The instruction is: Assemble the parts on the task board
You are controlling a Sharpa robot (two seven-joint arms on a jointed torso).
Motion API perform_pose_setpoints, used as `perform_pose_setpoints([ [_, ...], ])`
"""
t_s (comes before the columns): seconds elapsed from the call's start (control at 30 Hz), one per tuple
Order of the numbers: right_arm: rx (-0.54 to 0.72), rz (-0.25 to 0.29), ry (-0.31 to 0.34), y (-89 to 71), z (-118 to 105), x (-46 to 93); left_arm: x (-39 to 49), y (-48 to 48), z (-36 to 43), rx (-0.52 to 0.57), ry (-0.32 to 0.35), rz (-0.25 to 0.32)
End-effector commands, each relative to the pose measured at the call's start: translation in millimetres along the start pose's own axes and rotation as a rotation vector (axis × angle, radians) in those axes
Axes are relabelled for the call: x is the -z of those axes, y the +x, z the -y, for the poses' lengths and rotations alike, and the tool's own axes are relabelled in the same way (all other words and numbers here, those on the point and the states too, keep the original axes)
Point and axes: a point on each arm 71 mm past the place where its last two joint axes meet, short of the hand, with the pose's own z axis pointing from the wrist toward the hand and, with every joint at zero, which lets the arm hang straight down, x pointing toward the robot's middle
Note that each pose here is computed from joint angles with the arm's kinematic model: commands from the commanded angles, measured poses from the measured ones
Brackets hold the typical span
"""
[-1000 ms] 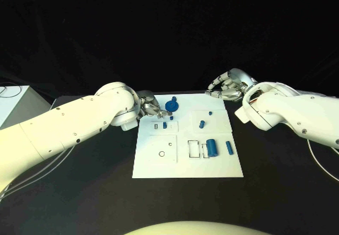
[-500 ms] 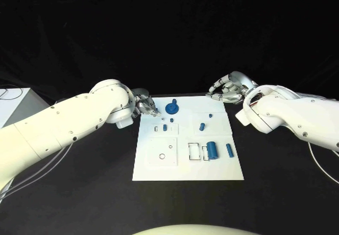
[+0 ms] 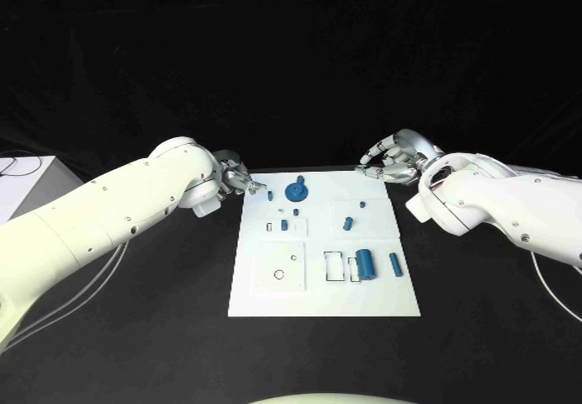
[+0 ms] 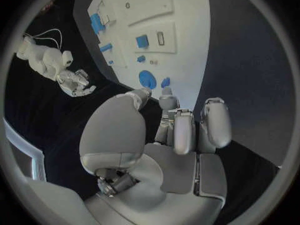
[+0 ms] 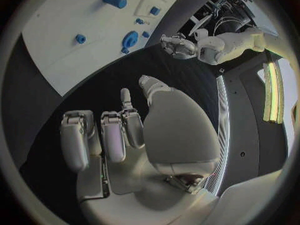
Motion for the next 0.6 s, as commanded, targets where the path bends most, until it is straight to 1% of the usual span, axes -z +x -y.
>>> perform_pose_setpoints([
  [0.03,0.001,0.003,-0.009,-0.3,-0.3,0.4,-4.0,-5.9,-1.1,0.066,0.012,0.002],
  [0.13,0.000,0.004,-0.008,-0.8,0.0,0.9,-8.0,-9.2,-3.2,0.080,0.002,-0.007],
  [0.27,0.000,0.004,-0.010,-0.8,-0.3,1.4,-12.3,-10.2,-3.2,0.091,-0.007,-0.017],
  [0.37,0.001,0.005,-0.011,-0.7,-0.7,1.4,-14.7,-9.0,-0.5,0.095,-0.006,-0.025],
  [0.4,0.001,0.005,-0.012,-0.6,-0.8,1.3,-15.9,-7.6,1.9,0.095,-0.005,-0.029],
  [0.6,0.002,0.006,-0.014,-0.4,-1.6,1.3,-23.1,-0.9,10.6,0.096,-0.008,-0.040],
])
